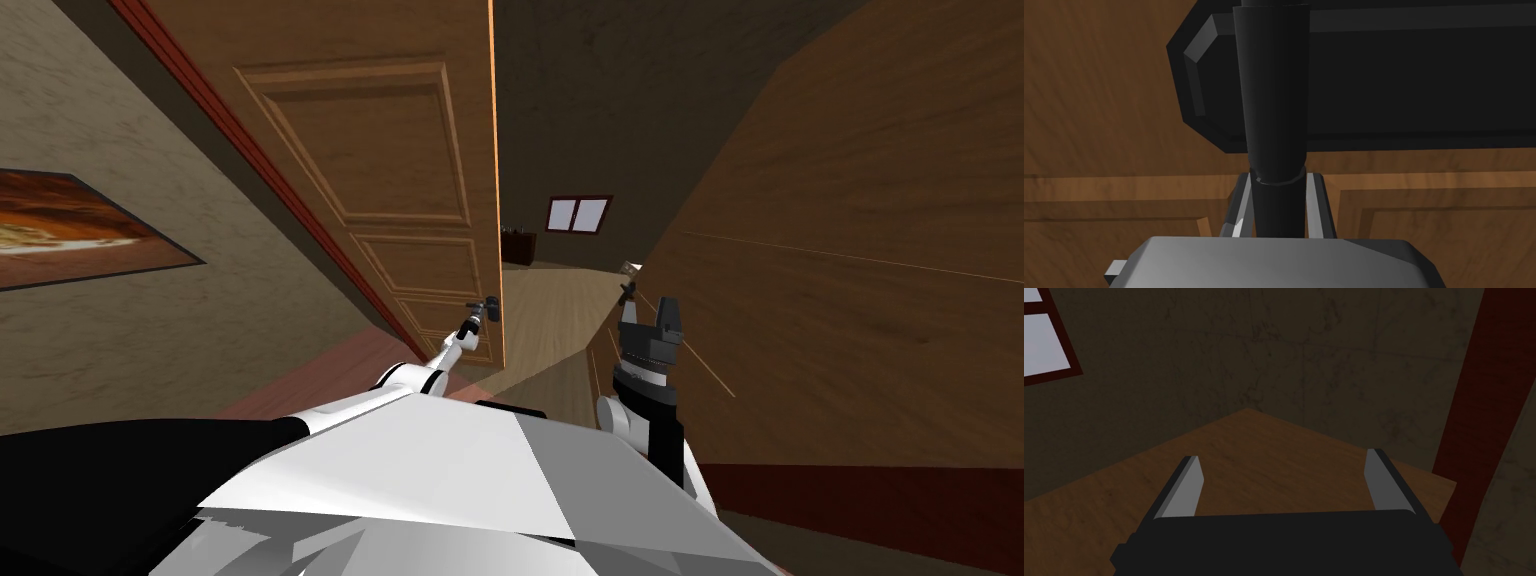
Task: Push the door open
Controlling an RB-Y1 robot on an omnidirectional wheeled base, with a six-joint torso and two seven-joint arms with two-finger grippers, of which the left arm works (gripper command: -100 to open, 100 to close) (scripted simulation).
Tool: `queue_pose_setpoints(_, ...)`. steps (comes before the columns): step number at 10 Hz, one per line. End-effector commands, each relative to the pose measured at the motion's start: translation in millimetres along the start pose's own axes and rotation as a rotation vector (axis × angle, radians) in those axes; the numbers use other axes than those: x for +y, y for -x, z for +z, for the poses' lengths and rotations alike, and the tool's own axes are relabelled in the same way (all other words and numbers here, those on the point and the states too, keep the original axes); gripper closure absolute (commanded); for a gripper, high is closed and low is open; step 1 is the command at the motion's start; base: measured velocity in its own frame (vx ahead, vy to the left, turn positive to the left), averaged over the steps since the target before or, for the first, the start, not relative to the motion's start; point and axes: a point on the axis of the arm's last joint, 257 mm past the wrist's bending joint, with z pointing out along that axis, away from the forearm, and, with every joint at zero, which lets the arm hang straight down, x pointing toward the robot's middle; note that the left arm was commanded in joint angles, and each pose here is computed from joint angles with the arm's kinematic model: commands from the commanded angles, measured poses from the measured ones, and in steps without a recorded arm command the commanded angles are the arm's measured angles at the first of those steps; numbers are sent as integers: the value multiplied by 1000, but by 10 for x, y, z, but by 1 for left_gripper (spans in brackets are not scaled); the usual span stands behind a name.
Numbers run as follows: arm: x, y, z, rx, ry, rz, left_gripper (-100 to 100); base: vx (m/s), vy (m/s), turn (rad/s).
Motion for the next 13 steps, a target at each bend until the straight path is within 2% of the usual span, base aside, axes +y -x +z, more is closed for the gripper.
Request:
queue_pose_setpoints(1,-41,221,-8,-36,-10,3,100,83,-75,24)
queue_pose_setpoints(3,-40,266,-12,-44,-10,3,100,97,-118,76)
queue_pose_setpoints(5,-40,266,-12,-44,-10,3,100,39,-7,3)
queue_pose_setpoints(6,-37,399,-25,-69,-9,2,100,83,-54,32)
queue_pose_setpoints(9,-32,600,-50,-106,-8,0,100,169,-130,85)
queue_pose_setpoints(10,-32,600,-50,-106,-8,0,100,118,-107,54)
queue_pose_setpoints(13,-28,819,-85,-148,-7,-2,100,156,-132,68)
